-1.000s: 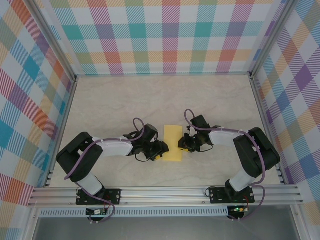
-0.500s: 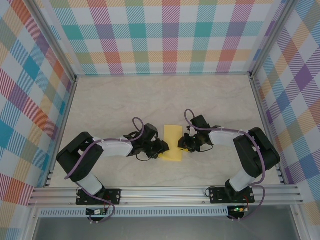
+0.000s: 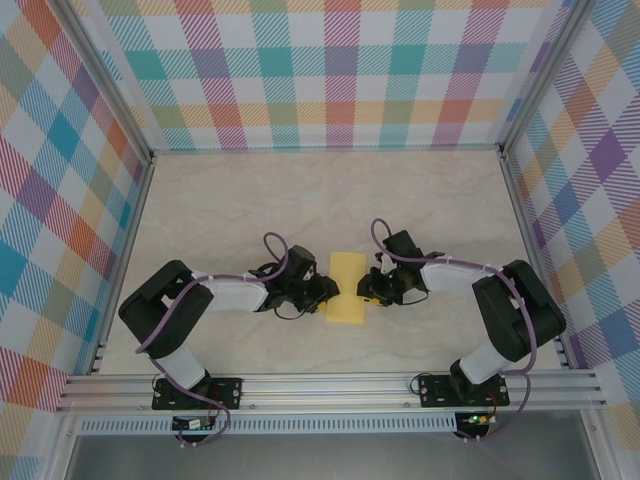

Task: Fold a paper plane with a square sheet of paper (pick it up from the middle)
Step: Fold the triangle a second time at the center of the table.

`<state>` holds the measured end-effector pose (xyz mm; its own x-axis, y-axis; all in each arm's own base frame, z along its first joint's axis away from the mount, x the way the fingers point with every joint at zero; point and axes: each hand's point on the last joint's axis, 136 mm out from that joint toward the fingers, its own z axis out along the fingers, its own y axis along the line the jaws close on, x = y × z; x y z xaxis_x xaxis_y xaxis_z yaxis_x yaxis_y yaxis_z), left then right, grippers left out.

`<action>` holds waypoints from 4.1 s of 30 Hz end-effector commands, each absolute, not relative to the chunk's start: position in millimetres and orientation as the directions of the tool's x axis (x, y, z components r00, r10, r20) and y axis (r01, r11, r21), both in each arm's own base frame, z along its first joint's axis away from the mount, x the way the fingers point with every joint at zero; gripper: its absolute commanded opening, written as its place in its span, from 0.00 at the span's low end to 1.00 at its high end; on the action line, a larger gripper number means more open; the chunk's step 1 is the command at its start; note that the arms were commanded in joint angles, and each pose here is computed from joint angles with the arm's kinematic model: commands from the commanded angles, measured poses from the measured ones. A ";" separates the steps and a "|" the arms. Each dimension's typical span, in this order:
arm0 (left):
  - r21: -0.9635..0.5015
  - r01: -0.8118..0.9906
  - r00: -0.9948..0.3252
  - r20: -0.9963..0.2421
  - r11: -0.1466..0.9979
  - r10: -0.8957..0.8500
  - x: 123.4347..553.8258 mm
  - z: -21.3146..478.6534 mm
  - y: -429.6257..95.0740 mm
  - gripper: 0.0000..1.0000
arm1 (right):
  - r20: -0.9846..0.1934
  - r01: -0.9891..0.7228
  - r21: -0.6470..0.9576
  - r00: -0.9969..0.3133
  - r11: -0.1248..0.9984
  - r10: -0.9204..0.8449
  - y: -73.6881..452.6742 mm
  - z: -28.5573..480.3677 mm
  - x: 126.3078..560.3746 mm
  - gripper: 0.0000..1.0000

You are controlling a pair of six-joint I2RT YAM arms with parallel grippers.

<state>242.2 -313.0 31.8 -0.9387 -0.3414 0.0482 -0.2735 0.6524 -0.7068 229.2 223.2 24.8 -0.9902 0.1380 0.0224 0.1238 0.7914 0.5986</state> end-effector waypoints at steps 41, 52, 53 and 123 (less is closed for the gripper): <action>-0.759 -0.274 -0.938 0.075 0.591 -0.338 255.6 55.5 -318.2 0.18 | -0.530 -0.503 -0.031 -0.725 0.864 -0.440 291.5 67.2 176.8 0.60; -0.753 -0.266 -0.940 0.066 0.601 -0.334 255.0 59.0 -317.5 0.18 | -0.537 -0.463 -0.053 -0.734 0.885 -0.416 282.7 67.3 180.5 0.29; -0.752 -0.267 -0.939 0.063 0.603 -0.337 254.5 59.2 -316.0 0.18 | -0.543 -0.459 -0.050 -0.733 0.887 -0.410 281.0 69.2 180.4 0.26; -0.285 -0.157 -0.948 -0.226 0.946 -0.225 211.3 22.5 -259.5 0.18 | -0.361 -0.392 0.471 -0.903 0.790 -0.233 277.2 68.8 213.2 0.02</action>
